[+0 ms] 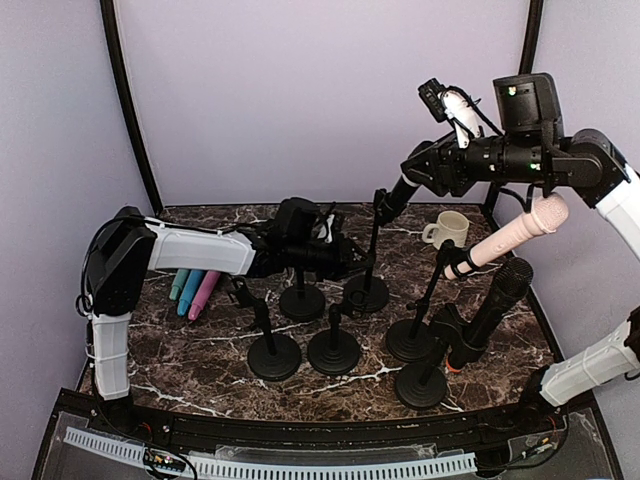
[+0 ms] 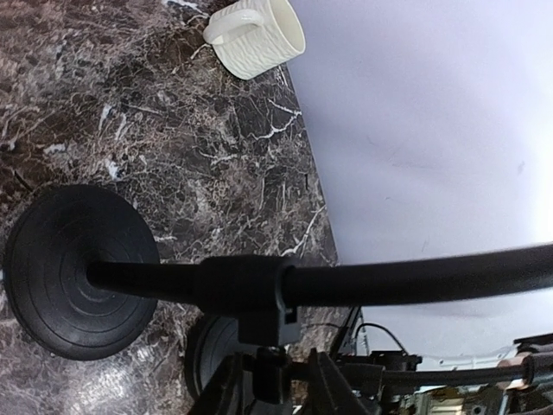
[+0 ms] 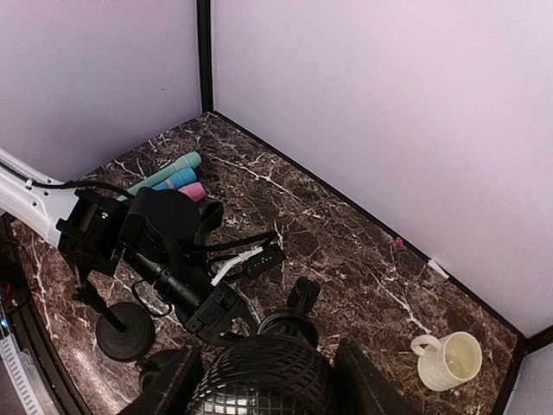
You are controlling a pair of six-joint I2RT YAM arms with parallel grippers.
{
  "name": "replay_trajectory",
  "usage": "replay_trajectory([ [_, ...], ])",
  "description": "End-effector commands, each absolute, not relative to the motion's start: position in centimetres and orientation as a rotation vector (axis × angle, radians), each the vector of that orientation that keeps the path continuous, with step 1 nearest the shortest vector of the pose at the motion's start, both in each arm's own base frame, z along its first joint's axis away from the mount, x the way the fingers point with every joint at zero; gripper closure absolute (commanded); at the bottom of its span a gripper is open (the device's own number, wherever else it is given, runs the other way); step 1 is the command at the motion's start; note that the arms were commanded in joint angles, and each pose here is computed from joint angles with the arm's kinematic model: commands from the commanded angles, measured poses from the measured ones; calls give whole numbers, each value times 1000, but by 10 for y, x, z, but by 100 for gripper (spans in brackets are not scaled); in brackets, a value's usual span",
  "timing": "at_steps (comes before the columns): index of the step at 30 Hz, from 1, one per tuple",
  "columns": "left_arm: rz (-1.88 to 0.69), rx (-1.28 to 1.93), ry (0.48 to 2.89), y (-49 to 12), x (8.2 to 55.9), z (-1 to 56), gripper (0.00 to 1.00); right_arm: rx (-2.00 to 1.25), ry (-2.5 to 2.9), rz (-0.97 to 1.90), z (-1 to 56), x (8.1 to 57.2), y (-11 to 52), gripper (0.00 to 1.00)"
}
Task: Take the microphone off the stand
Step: Unscrew the knob on the microphone stand.
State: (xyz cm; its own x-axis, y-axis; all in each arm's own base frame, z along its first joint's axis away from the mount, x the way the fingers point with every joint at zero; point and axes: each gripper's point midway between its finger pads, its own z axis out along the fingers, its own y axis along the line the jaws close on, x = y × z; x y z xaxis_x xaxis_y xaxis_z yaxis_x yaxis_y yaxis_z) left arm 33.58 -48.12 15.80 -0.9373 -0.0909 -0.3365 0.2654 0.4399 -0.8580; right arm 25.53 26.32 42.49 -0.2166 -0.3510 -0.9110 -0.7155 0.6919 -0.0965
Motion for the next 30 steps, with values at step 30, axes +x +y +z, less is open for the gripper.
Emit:
replay_trajectory([
  [30, -664, 1011, 1942, -473, 326, 211, 37, -637, 1898, 443, 446, 260, 248, 4],
])
